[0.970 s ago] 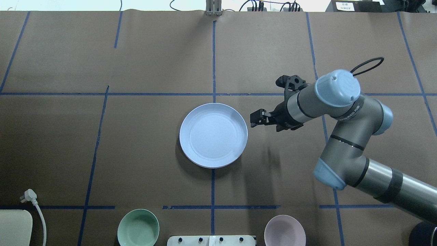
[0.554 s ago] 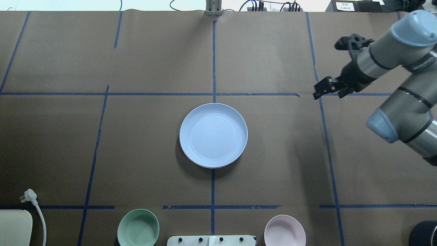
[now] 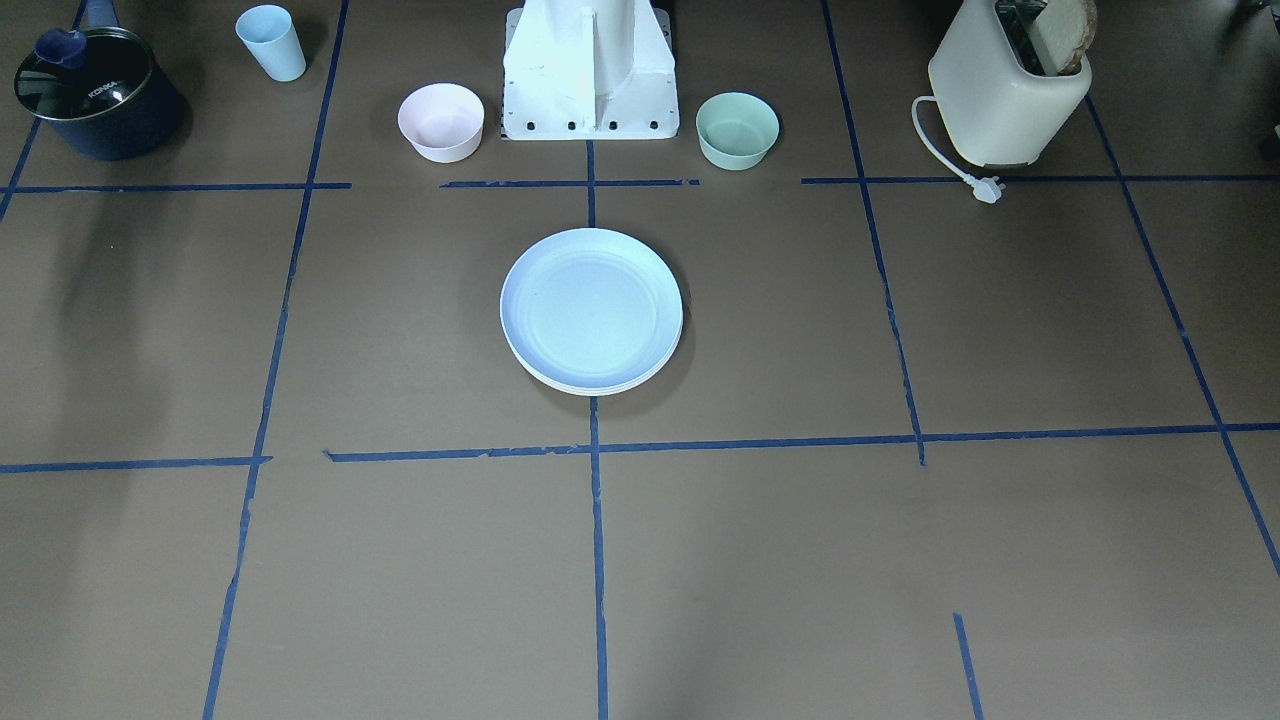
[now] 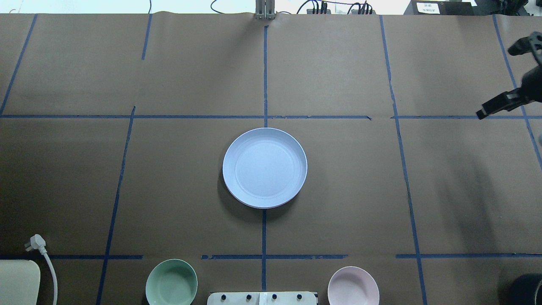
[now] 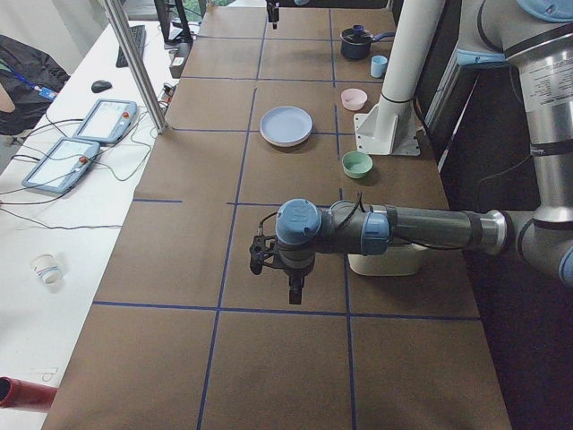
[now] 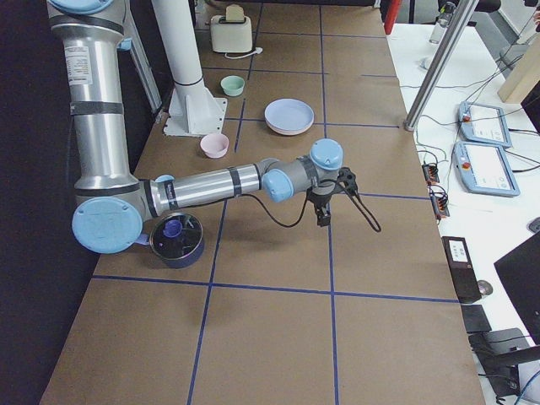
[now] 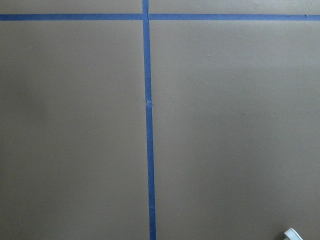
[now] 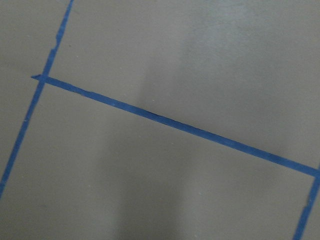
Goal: Stack three plates with pink and blue
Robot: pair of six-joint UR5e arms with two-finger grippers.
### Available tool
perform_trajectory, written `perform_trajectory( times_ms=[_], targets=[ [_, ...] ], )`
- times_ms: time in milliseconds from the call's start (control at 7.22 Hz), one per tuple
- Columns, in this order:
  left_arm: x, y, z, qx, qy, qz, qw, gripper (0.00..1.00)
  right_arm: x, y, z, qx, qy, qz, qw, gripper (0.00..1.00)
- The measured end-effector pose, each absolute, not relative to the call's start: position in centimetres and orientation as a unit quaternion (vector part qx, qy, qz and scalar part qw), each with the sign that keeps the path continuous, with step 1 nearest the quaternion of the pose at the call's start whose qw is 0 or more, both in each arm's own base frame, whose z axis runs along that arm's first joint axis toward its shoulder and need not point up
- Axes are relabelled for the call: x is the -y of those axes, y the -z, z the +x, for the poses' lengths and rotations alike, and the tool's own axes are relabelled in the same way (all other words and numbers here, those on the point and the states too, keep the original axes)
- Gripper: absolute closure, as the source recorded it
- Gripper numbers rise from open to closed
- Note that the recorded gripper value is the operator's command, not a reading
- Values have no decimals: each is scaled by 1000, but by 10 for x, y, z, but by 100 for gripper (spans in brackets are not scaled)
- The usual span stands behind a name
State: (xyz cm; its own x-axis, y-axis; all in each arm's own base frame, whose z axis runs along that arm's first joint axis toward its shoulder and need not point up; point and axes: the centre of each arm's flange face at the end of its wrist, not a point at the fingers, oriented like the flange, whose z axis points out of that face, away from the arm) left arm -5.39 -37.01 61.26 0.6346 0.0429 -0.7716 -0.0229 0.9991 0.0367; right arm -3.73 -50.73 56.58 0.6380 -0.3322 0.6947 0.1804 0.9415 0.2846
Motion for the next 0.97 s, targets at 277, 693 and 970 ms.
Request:
perform_trajectory(
  times_ms=[277, 693, 970],
  targets=[
    [369, -616, -54, -424, -20, 10, 905, 0, 486, -601, 52, 378, 129, 88, 912, 0],
    [365, -639, -54, -425, -12, -8, 905, 0, 457, -632, 97, 367, 86, 50, 925, 0],
    [364, -649, -54, -424, -8, -17, 906, 0, 454, -632, 96, 382, 66, 44, 921, 0]
  ],
)
